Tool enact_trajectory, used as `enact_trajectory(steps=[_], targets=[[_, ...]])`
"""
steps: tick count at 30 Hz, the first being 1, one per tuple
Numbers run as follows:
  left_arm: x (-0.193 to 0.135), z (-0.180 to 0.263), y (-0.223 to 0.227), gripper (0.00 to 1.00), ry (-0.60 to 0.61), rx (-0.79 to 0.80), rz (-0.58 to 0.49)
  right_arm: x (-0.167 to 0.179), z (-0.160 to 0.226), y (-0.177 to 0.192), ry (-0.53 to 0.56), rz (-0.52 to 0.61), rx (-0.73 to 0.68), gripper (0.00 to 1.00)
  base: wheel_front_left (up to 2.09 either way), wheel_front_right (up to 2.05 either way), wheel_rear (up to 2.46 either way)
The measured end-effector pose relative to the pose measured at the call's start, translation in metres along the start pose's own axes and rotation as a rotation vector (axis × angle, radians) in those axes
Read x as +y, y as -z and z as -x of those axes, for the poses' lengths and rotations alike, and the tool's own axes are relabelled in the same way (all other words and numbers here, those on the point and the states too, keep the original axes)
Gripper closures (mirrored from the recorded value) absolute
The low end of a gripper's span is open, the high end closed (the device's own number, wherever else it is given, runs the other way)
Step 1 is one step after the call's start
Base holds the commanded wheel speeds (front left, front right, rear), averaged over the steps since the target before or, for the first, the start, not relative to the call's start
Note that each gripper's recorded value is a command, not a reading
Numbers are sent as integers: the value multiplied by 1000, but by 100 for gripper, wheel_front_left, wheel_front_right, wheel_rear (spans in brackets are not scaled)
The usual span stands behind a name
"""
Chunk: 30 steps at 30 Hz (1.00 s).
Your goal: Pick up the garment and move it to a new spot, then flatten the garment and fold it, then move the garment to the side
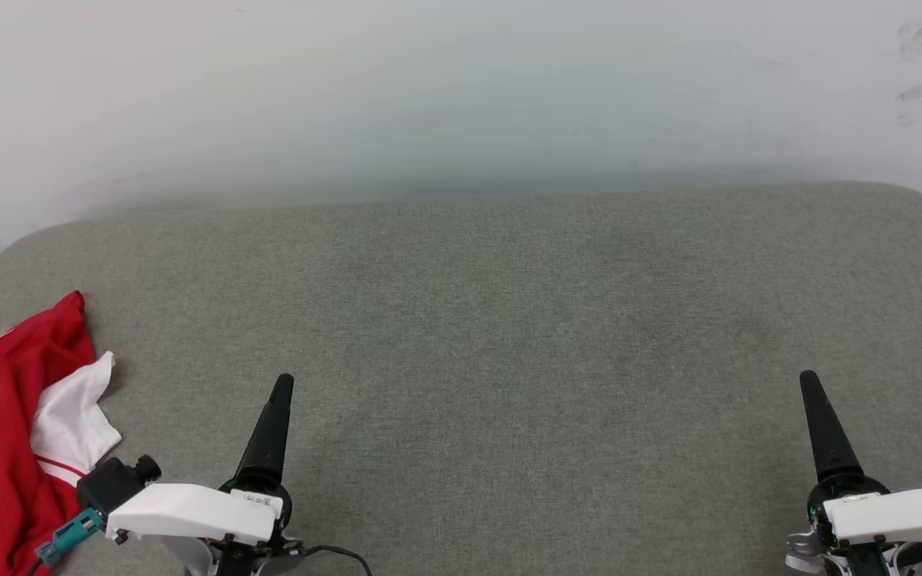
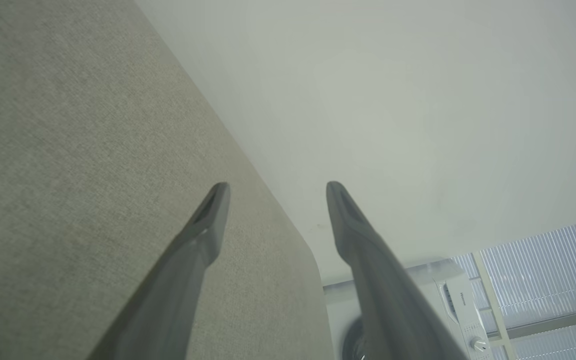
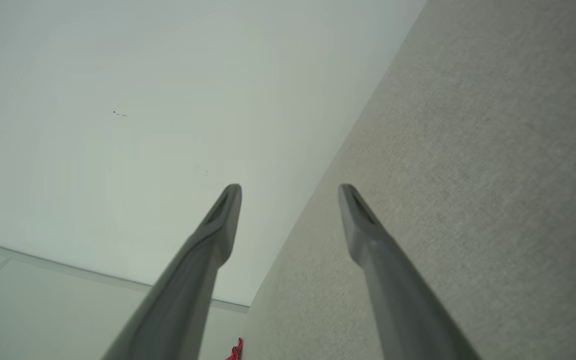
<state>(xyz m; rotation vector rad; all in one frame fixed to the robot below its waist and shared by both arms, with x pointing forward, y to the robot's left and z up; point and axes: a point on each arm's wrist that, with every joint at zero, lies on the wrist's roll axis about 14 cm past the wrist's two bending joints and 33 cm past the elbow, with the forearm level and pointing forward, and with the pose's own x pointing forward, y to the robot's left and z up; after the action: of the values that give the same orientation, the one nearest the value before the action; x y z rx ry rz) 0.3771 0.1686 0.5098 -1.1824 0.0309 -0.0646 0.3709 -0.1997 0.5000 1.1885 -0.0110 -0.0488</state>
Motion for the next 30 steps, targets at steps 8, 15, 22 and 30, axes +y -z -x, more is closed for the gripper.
enact_trajectory(steps=[8, 15, 22, 30], targets=[[-7, 1, -1, 0, 22, -9, -211, 10, 1, 1, -34, 234, 0, 0, 0, 0, 0], [-12, 1, 0, 0, 41, -17, -349, 16, 2, 3, -57, 381, 12, 0, 0, 0, 0], [-12, 2, -3, 0, 40, -32, -470, 24, 3, 9, -88, 523, 34, 0, 0, 0, 0], [-14, 4, -7, 0, 45, -51, -599, 31, 4, 14, -113, 660, 52, 0, 0, 0, 0]])
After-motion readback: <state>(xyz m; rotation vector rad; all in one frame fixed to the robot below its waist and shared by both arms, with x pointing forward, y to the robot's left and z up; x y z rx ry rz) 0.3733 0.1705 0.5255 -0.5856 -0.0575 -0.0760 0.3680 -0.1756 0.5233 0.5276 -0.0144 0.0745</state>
